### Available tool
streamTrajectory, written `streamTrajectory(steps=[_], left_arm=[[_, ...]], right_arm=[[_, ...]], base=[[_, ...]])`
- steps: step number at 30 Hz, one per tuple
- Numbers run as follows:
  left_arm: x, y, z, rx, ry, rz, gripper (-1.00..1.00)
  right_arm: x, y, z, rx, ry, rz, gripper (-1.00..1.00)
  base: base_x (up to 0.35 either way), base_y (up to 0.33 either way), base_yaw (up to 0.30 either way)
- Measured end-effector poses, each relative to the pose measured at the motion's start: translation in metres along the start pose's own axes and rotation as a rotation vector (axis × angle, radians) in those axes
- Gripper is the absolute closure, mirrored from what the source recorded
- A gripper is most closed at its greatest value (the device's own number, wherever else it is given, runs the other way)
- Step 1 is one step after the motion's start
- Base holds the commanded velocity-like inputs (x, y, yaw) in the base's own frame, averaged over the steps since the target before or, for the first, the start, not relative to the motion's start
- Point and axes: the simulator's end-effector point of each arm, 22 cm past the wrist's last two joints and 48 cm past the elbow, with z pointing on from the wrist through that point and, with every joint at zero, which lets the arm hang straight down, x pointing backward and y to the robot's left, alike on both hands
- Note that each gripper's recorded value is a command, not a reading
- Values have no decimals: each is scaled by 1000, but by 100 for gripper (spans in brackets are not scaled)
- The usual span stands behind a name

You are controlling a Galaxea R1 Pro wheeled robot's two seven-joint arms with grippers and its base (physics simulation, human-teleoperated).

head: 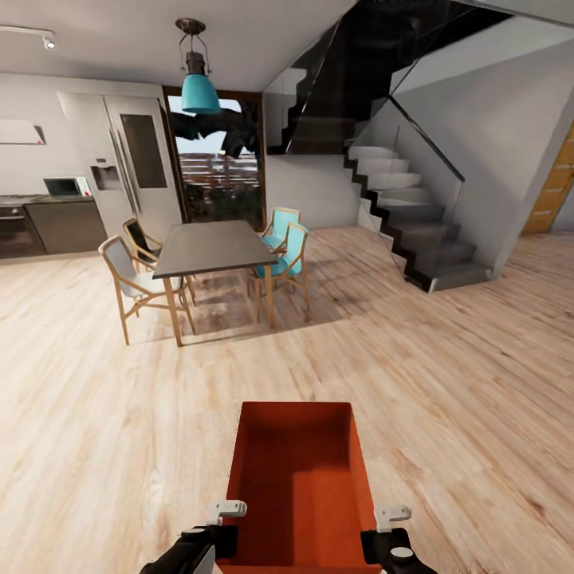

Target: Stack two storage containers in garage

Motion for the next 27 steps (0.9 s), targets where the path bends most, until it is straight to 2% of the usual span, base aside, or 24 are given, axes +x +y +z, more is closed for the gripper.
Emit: streamTrajectory(steps=[27], left_arm=[[0,0,0,0,0,-1,100]], right_arm=[[0,0,0,0,-1,0,100]], base=[[0,0,-284]])
